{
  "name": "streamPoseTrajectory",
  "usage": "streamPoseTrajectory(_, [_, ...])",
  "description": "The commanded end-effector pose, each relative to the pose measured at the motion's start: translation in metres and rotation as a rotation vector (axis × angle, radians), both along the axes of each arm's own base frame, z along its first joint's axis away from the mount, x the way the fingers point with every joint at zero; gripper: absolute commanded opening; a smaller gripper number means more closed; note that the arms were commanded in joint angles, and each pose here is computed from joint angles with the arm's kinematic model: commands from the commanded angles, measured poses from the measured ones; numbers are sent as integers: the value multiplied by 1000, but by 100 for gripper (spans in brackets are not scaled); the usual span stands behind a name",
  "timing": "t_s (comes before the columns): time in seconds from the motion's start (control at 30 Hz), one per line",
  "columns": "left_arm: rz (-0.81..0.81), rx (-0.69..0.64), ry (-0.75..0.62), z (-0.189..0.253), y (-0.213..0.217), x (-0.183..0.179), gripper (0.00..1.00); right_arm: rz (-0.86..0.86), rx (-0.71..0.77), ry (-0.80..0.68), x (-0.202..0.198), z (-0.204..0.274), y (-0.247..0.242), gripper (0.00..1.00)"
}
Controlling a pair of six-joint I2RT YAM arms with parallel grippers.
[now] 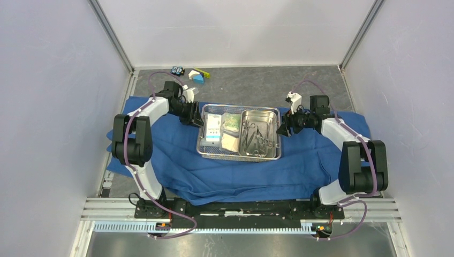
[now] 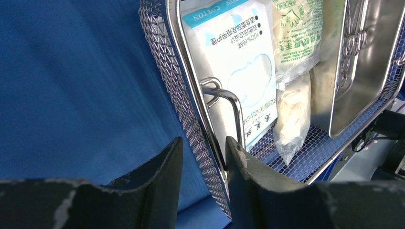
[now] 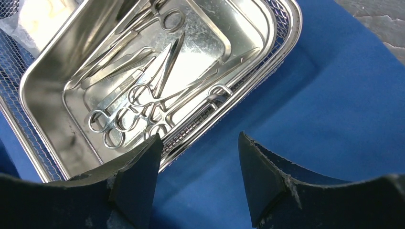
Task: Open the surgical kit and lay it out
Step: Adjust the container in the surgical kit.
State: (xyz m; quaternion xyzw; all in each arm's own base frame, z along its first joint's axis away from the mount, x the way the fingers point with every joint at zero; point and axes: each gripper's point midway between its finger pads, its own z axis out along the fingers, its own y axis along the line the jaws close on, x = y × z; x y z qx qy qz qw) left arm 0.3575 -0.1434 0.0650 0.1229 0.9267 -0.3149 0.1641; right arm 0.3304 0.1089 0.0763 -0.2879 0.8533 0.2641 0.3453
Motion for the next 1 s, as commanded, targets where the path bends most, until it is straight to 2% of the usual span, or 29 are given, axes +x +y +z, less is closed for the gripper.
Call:
streamPoseTrajectory(0.0, [22, 8, -30, 5, 2, 3, 44, 33, 15, 42, -3, -12, 10, 67])
streamPoseTrajectory(0.23, [22, 10, -18, -1, 2, -1, 39, 37, 12, 100, -8, -31, 11, 62])
streamPoseTrajectory(0.33, [21, 9, -12, -5, 2, -2, 33, 38, 16, 124, -9, -37, 12, 56])
streamPoseTrajectory(0.47, [19, 4, -2, -10, 1, -1, 23, 31, 9, 133, -2, -39, 11, 39])
streamPoseTrajectory(0.63, [45, -21, 24, -12, -4, 9, 3, 13, -15, 134, 5, -42, 6, 15])
streamPoseTrajectory(0.7, [45, -21, 32, -16, -7, 14, 2, 5, -20, 133, 7, -42, 4, 11])
streamPoseTrajectory(0.83, [42, -17, 39, -22, -13, 25, 2, -11, -40, 122, 11, -42, -1, 6])
streamPoseTrajectory(0.97, [41, -10, 51, -24, -13, 28, 2, -31, -53, 91, 16, -35, -10, 9])
